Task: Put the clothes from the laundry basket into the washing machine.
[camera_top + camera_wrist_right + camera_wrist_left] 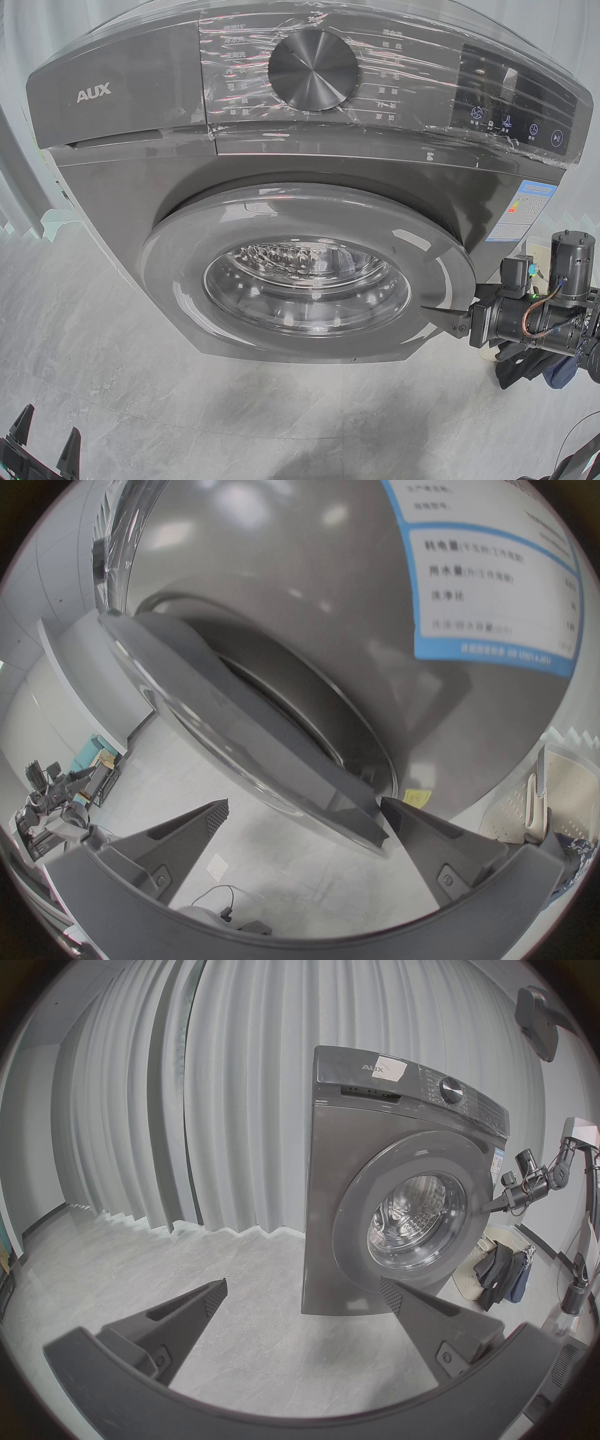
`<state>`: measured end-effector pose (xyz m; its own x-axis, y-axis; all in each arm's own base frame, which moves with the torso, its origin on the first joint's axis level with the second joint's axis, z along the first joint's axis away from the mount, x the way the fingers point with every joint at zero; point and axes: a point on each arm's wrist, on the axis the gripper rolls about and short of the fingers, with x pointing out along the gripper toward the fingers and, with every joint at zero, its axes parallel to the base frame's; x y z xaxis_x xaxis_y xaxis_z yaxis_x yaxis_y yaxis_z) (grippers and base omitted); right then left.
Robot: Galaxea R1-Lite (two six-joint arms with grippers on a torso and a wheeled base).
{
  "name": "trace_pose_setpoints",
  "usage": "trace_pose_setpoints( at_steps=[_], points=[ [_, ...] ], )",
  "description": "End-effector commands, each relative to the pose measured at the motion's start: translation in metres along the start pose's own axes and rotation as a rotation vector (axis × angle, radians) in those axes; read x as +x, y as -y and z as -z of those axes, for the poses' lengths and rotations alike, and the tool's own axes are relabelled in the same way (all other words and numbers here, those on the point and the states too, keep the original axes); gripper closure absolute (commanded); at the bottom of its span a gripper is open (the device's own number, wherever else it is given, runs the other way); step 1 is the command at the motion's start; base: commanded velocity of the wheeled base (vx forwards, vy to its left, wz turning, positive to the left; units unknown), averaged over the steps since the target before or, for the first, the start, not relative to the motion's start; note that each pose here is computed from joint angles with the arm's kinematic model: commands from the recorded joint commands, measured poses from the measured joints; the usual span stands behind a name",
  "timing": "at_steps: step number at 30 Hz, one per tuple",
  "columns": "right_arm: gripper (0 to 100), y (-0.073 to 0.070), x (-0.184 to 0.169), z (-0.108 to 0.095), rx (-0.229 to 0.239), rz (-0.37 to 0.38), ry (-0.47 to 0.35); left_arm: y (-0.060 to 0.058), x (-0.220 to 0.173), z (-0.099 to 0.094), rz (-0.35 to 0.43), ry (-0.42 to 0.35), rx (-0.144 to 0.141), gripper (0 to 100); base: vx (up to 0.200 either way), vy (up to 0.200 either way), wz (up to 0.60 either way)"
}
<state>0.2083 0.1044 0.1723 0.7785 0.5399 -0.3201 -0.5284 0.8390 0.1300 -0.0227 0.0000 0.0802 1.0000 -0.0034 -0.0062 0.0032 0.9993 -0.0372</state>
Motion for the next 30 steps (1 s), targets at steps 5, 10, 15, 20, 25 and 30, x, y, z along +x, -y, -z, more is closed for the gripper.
trace_pose_setpoints(
  at_steps=[5, 10, 15, 20, 25, 30],
  points=[
    [0, -0.006, -0.023, 0.021, -0.009, -0.034, -0.042, 0.000, 0.001, 0.004, 0.001, -0.011, 0.000, 0, 0.000, 0.000, 0.00],
    [0, -0.006, -0.025, 0.024, -0.006, -0.028, -0.045, 0.000, 0.001, 0.004, 0.001, -0.011, 0.002, 0, 0.000, 0.000, 0.00],
    [0, -0.006, -0.023, 0.024, -0.007, -0.029, -0.046, 0.000, 0.001, 0.004, -0.001, -0.011, 0.000, 0, 0.000, 0.000, 0.00],
    [0, -0.012, -0.021, 0.026, -0.014, -0.056, -0.061, 0.000, 0.001, 0.004, -0.001, -0.011, 0.002, 0, -0.120, 0.000, 0.00],
    [0, -0.019, -0.022, 0.035, -0.024, -0.088, -0.092, 0.000, 0.001, 0.004, -0.001, -0.009, 0.000, 0, -0.120, 0.000, 0.00],
    [0, -0.025, -0.035, 0.047, -0.035, -0.116, -0.110, 0.000, 0.001, 0.004, -0.001, -0.009, 0.002, 0, 0.000, 0.000, 0.00]
  ],
)
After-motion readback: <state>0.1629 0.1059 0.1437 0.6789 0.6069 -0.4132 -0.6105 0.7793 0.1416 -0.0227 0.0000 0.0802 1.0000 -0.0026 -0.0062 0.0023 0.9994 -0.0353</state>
